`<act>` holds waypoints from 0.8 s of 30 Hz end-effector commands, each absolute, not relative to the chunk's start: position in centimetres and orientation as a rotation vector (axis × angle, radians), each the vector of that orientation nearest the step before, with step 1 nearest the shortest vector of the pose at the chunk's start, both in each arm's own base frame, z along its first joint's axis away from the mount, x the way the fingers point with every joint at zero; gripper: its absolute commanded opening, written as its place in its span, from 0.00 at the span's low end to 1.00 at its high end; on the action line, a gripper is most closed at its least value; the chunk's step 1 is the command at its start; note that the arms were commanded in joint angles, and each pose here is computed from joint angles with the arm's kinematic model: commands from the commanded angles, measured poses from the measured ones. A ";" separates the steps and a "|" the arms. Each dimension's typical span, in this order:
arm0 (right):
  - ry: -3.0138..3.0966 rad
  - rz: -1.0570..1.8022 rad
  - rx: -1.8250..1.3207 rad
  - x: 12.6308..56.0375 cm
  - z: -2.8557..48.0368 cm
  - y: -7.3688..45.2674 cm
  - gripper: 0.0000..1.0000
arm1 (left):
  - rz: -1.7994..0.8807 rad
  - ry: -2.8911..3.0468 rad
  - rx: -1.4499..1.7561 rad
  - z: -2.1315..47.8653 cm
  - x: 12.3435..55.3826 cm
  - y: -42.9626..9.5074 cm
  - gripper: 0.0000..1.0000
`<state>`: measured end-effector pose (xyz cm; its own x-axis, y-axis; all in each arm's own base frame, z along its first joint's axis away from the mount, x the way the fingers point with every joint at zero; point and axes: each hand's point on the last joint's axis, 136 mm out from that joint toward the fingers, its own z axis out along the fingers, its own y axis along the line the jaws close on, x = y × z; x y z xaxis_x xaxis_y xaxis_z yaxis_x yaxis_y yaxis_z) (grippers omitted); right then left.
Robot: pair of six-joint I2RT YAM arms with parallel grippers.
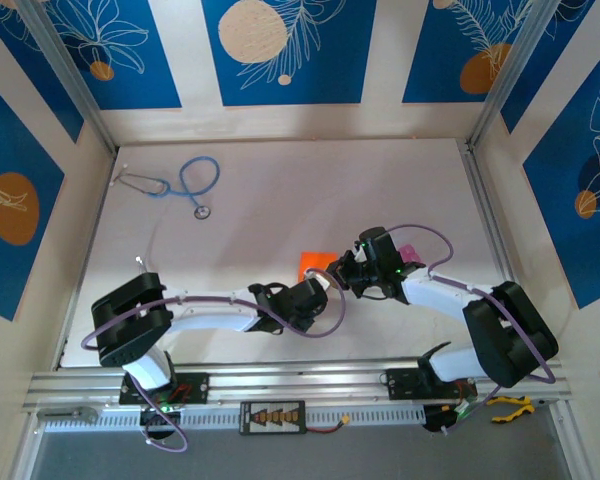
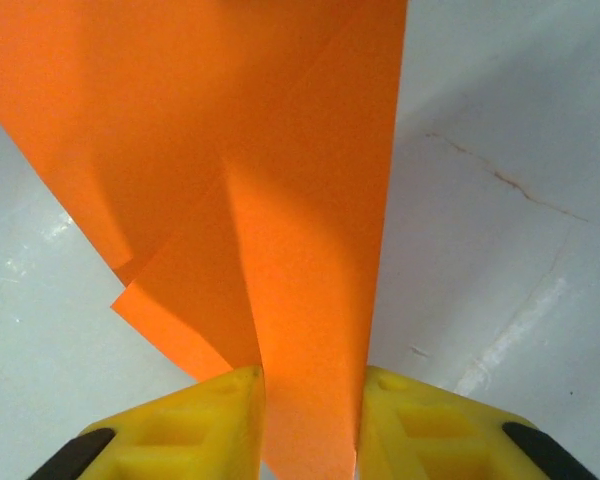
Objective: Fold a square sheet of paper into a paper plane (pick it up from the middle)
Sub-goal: Fold the wing for the fifth time at the center of the table.
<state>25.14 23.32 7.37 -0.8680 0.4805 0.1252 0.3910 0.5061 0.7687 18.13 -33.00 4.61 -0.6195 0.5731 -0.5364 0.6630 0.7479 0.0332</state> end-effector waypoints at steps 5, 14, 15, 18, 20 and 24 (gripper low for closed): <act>2.642 1.305 0.786 24.9 7.3 23.0 0.00 | -0.176 2.408 0.962 4.6 18.2 -33.0 0.26; 2.655 1.301 0.775 24.7 7.2 23.0 0.00 | -0.195 2.398 0.958 4.9 18.2 -33.2 0.13; 2.659 1.295 0.766 24.7 7.2 23.0 0.00 | -0.199 2.399 0.958 4.8 18.2 -33.3 0.12; 2.672 1.266 0.736 24.5 7.3 22.8 0.09 | -0.206 2.408 0.945 4.7 18.1 -33.3 0.11; 2.689 1.232 0.725 24.4 7.2 22.3 0.17 | -0.220 2.417 0.937 4.5 18.0 -33.4 0.10; 2.703 1.142 0.718 24.0 7.1 20.6 0.37 | -0.256 2.441 0.918 4.0 17.7 -33.5 0.07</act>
<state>24.35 21.72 6.47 -0.8734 0.4751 0.1070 0.3964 0.5657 0.7231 18.05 -32.98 4.44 -0.6263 0.5705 -0.5312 0.6599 0.7508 0.0282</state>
